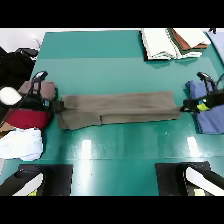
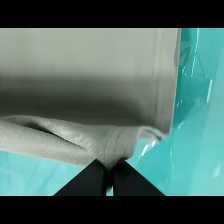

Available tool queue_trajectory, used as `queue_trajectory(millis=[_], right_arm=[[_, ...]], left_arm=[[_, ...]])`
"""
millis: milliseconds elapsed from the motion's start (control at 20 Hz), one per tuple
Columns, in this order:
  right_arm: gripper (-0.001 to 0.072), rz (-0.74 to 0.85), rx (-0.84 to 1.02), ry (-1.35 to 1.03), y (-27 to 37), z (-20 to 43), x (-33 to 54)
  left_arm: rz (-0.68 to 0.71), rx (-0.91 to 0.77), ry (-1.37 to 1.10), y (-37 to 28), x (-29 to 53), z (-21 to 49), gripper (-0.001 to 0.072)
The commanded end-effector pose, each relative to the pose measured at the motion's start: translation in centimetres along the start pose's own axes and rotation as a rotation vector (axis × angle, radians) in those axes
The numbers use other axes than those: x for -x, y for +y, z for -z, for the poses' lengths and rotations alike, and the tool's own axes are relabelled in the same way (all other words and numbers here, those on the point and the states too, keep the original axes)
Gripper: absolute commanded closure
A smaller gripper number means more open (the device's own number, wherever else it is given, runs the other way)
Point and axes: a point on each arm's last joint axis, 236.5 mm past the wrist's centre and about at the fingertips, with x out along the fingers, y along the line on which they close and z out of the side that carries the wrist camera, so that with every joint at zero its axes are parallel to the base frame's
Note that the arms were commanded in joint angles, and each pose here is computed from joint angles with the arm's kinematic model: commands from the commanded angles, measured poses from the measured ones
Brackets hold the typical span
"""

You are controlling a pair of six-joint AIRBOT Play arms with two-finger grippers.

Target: Fold the shirts.

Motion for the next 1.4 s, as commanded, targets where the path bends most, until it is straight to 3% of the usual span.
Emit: queue_trajectory(millis=[0, 200, 250, 300, 350, 600, 650, 700, 900, 1100, 1200, 1250, 1350], right_arm=[[0.0695, -0.003, 0.003, -0.017, 0.7, -4.7, -1.7], [0.069, -0.082, -0.039, -0.027, 1.3, -8.1, -2.9], [0.0559, -0.114, -0.063, -0.058, 1.3, -9.4, -2.8], [0.0328, -0.148, -0.083, -0.081, 1.5, -10.3, -2.5], [0.0213, -0.185, -0.085, -0.099, 1.5, -10.9, -2.1], [0.0149, -0.248, -0.158, -0.009, -3.0, -6.8, -2.4], [0.0149, -0.252, -0.197, 0.005, -4.3, -5.7, -3.0], [0.0149, -0.252, -0.235, 0.012, -5.6, -4.6, -3.7], [0.0155, -0.294, -0.335, 0.082, -7.6, -1.7, -6.9], [0.0159, -0.444, -0.344, 0.088, -4.0, -3.2, -9.8], [0.0278, -0.48, -0.298, 0.108, -1.8, -3.9, -10.9], [0.0377, -0.472, -0.263, 0.11, -1.0, -4.4, -11.2], [0.0649, -0.463, -0.187, 0.08, 0.5, -6.1, -10.4]], left_arm=[[-0.033, 0.006, -0.063, 1.6, -3.6, -5.2, 0.0677], [-0.038, 0.014, -0.088, 2.0, -5.2, -7.5, 0.0655], [-0.035, 0.018, -0.106, 1.9, -5.0, -8.0, 0.0396], [-0.03, 0.026, -0.118, 1.7, -4.7, -8.5, 0.0188], [-0.028, 0.015, -0.123, 1.5, -4.3, -8.9, 0.023], [0.024, 0.024, -0.089, -0.2, -3.0, -9.0, 0.023], [0.045, 0.038, -0.088, -0.7, -3.0, -9.0, 0.0411], [0.066, 0.046, -0.089, -1.2, -3.0, -9.0, 0.068], [0.128, 0.023, -0.08, -4.6, -4.1, -8.7, 0.0676], [0.199, -0.028, -0.028, -9.8, -7.0, -6.8, 0.0677], [0.239, 0.013, -0.038, -12.5, -8.6, -6.6, 0.0677], [0.258, 0.014, -0.043, -13.8, -9.5, -6.5, 0.0677], [0.281, 0.016, -0.027, -15.5, -11.4, -5.9, 0.0678]])
